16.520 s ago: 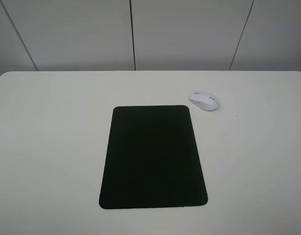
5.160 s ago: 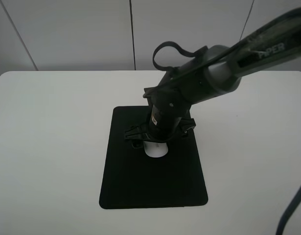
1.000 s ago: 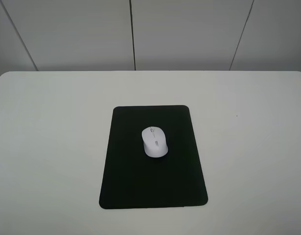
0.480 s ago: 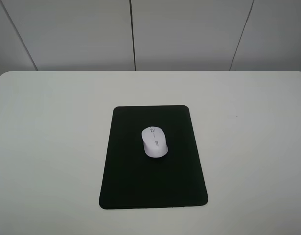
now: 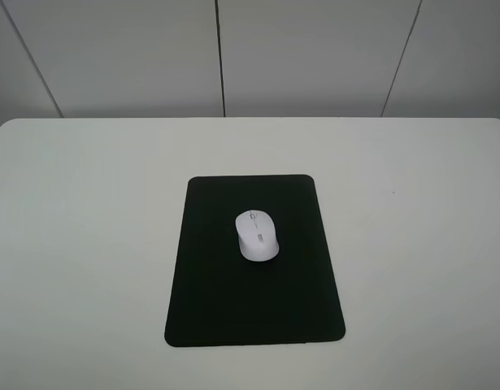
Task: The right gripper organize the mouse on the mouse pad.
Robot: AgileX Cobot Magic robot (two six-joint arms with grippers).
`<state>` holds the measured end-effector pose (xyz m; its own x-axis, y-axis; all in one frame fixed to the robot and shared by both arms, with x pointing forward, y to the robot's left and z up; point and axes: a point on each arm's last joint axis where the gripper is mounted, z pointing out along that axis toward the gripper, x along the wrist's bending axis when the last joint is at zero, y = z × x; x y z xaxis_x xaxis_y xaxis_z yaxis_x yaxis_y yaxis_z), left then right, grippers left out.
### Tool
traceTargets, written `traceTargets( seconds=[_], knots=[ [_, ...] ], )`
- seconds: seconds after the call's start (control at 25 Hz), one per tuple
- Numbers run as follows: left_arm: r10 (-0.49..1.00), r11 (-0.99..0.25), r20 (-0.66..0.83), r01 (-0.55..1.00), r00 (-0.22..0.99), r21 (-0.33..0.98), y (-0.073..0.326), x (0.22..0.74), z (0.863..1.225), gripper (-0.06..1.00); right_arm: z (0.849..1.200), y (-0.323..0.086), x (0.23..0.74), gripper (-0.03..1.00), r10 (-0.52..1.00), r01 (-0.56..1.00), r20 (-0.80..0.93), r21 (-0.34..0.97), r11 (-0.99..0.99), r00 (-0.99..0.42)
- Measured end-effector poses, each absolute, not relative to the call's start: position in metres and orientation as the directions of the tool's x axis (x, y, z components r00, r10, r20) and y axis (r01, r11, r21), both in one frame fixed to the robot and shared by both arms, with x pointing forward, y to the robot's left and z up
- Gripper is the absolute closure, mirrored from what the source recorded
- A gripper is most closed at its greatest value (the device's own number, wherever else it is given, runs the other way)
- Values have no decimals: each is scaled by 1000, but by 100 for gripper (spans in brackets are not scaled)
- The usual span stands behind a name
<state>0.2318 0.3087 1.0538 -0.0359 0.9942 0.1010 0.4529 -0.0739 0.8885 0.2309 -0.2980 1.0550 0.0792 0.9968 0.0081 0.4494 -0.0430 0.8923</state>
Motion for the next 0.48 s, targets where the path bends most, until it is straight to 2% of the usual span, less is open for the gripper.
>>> traceTargets(
  seconds=[0.48],
  knots=[
    [994, -74, 101, 453, -36, 888, 309, 232, 1054, 16, 1055, -298, 231, 14, 997, 449, 8, 892, -43, 79]
  ],
)
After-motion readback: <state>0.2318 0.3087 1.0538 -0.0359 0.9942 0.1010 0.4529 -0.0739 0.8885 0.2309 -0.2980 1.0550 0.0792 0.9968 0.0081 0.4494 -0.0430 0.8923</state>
